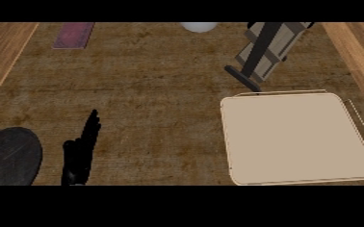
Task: Pick the lemon from the tray and place it in the tiered basket
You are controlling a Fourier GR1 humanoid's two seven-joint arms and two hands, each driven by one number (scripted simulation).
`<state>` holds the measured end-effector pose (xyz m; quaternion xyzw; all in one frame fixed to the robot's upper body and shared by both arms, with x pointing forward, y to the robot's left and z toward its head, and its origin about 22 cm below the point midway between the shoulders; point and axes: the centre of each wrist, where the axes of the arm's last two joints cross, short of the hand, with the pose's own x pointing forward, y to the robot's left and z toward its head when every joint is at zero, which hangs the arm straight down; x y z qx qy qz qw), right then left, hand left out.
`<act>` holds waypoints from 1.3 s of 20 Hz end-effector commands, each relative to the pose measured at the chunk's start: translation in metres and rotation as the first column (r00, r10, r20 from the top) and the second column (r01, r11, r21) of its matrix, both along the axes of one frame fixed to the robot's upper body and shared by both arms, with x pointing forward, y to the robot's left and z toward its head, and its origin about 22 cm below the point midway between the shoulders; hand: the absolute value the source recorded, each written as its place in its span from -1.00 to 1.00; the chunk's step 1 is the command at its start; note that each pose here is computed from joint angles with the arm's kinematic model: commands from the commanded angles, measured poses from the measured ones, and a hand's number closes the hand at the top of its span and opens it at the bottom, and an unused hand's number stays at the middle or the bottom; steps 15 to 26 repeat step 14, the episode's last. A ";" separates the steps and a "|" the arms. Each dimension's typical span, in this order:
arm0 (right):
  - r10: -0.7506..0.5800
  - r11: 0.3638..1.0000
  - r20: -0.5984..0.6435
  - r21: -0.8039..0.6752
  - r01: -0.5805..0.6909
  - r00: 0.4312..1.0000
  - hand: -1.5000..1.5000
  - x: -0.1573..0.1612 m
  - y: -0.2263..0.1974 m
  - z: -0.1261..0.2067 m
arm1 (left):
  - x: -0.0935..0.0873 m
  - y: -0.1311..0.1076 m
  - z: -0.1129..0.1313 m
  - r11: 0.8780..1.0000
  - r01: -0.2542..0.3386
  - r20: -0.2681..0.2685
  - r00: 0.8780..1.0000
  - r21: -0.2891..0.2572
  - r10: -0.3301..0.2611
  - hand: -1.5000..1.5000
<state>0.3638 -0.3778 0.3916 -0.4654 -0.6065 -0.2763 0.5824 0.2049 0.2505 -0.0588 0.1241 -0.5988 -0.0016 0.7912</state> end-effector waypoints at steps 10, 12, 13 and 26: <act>-0.044 0.999 -0.009 0.000 0.044 0.999 -1.00 -0.199 -0.105 0.027 | -0.007 0.006 -0.012 0.998 -0.066 -0.005 0.998 0.014 0.066 0.00; -0.009 1.000 0.006 0.023 0.009 1.000 -1.00 -0.227 -0.118 0.021 | -0.011 0.008 -0.002 0.999 -0.032 0.002 0.999 0.000 0.032 0.00; 0.011 1.000 0.002 0.020 -0.011 1.000 -1.00 -0.241 -0.132 0.017 | -0.013 0.010 -0.008 0.998 -0.060 -0.022 0.998 0.004 0.060 0.00; 0.017 1.000 0.030 0.002 -0.017 0.999 -1.00 -0.256 -0.135 0.018 | -0.005 0.012 -0.003 1.000 -0.027 -0.014 1.000 -0.010 0.026 0.00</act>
